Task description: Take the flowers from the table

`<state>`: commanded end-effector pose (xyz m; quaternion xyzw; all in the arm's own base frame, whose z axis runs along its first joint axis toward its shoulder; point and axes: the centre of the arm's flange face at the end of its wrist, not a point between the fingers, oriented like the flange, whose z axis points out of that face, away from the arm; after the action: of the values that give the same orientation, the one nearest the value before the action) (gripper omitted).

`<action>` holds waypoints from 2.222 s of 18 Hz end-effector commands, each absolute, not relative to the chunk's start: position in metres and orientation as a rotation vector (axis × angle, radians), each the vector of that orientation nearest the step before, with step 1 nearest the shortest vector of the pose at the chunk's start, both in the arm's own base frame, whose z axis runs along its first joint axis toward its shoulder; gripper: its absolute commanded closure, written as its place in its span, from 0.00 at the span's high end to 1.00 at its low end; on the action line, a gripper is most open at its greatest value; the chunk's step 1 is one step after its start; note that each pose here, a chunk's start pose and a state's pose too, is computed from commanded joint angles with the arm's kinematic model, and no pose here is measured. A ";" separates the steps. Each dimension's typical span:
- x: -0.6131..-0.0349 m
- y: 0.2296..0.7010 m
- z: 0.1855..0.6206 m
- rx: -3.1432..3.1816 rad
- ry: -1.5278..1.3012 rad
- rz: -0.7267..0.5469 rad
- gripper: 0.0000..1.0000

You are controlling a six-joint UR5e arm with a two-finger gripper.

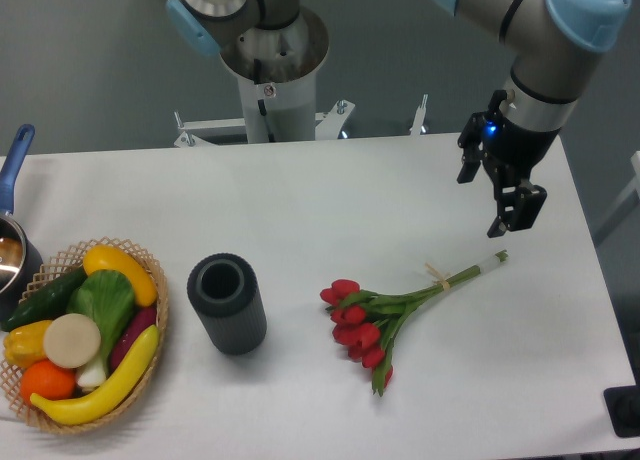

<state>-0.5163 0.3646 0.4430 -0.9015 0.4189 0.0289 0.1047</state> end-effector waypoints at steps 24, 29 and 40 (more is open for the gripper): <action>-0.481 0.389 0.373 -2.686 0.926 -0.120 1.00; -0.473 0.404 0.339 -2.744 0.785 -0.197 1.00; -0.478 0.440 0.271 -2.779 0.671 -0.162 1.00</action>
<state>-0.4776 0.4396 0.2710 -0.9611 0.2322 -0.0559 0.1387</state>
